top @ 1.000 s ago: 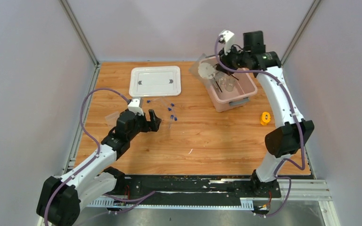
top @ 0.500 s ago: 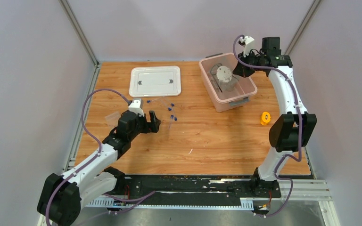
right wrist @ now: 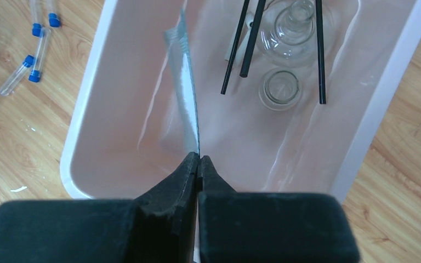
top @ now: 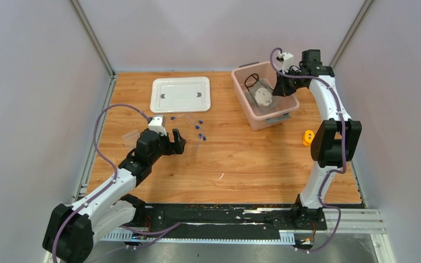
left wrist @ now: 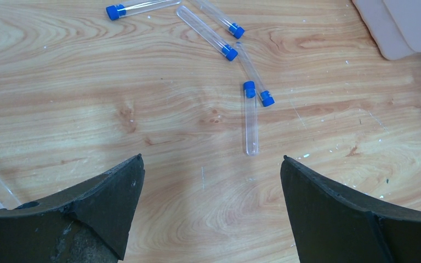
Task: Organize the chemistry lab equipment
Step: Place the chemistry item in the storage box.
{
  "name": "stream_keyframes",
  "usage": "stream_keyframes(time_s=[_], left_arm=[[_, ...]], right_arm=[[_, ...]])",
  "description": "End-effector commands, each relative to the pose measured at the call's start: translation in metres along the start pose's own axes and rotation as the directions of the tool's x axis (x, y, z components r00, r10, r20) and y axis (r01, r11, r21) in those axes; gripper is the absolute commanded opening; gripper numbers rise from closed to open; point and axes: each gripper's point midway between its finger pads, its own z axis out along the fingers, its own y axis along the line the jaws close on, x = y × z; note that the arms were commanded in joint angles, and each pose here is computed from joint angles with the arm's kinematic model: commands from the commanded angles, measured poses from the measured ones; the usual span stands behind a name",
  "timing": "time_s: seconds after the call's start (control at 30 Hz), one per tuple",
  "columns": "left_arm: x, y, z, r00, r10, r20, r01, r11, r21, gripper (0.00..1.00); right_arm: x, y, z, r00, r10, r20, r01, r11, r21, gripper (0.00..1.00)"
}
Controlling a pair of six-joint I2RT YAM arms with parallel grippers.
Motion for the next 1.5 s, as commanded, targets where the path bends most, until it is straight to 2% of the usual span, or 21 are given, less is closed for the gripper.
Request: stream_keyframes(time_s=[0.0,0.13,0.33,0.47,0.63,0.83,1.03,1.27,1.33,1.47], left_arm=[[-0.018,0.0,-0.003,0.997,-0.002,0.078,0.002,1.0,-0.004,1.0],[-0.019,0.001,-0.005,0.996,-0.004,0.087,0.004,1.0,-0.007,1.0],[-0.019,0.001,-0.006,0.996,-0.003,0.088,0.004,1.0,-0.008,1.0],[-0.021,0.002,-0.007,0.996,-0.002,0.093,0.003,1.0,-0.014,1.0],[-0.021,0.005,-0.007,0.995,0.004,0.095,-0.001,1.0,-0.028,1.0],[-0.02,0.01,-0.008,0.995,0.006,0.097,-0.001,0.999,-0.055,1.0],[-0.02,0.012,-0.008,0.995,0.011,0.101,-0.005,0.998,-0.063,1.0],[-0.019,0.011,-0.006,0.996,0.012,0.09,-0.007,0.998,-0.059,0.99],[-0.019,0.012,-0.005,0.997,0.02,0.079,-0.015,0.998,-0.068,0.99],[-0.02,0.018,-0.005,0.997,0.051,0.052,-0.045,0.993,-0.109,0.99]], right_arm=[[0.009,-0.01,0.002,0.999,0.0,-0.032,0.001,1.0,0.023,0.04],[0.017,-0.013,0.006,0.998,0.013,-0.055,-0.013,1.0,0.015,0.1],[0.021,-0.022,0.002,0.996,0.01,-0.086,-0.006,0.999,0.053,0.29],[0.012,-0.022,-0.009,0.998,-0.007,-0.061,0.012,0.997,0.073,0.31],[-0.011,0.005,-0.032,0.996,-0.081,0.035,0.081,0.997,0.009,0.32],[-0.039,0.061,-0.063,0.966,-0.135,0.218,0.169,0.975,-0.143,0.33],[-0.041,0.121,-0.085,0.931,-0.099,0.352,0.228,0.91,-0.347,0.33],[-0.024,0.184,-0.098,0.866,-0.128,0.484,0.386,0.786,-0.483,0.46],[-0.016,0.205,-0.093,0.854,-0.147,0.499,0.431,0.737,-0.521,0.48],[-0.003,0.218,-0.078,0.857,-0.173,0.486,0.451,0.707,-0.544,0.5]])
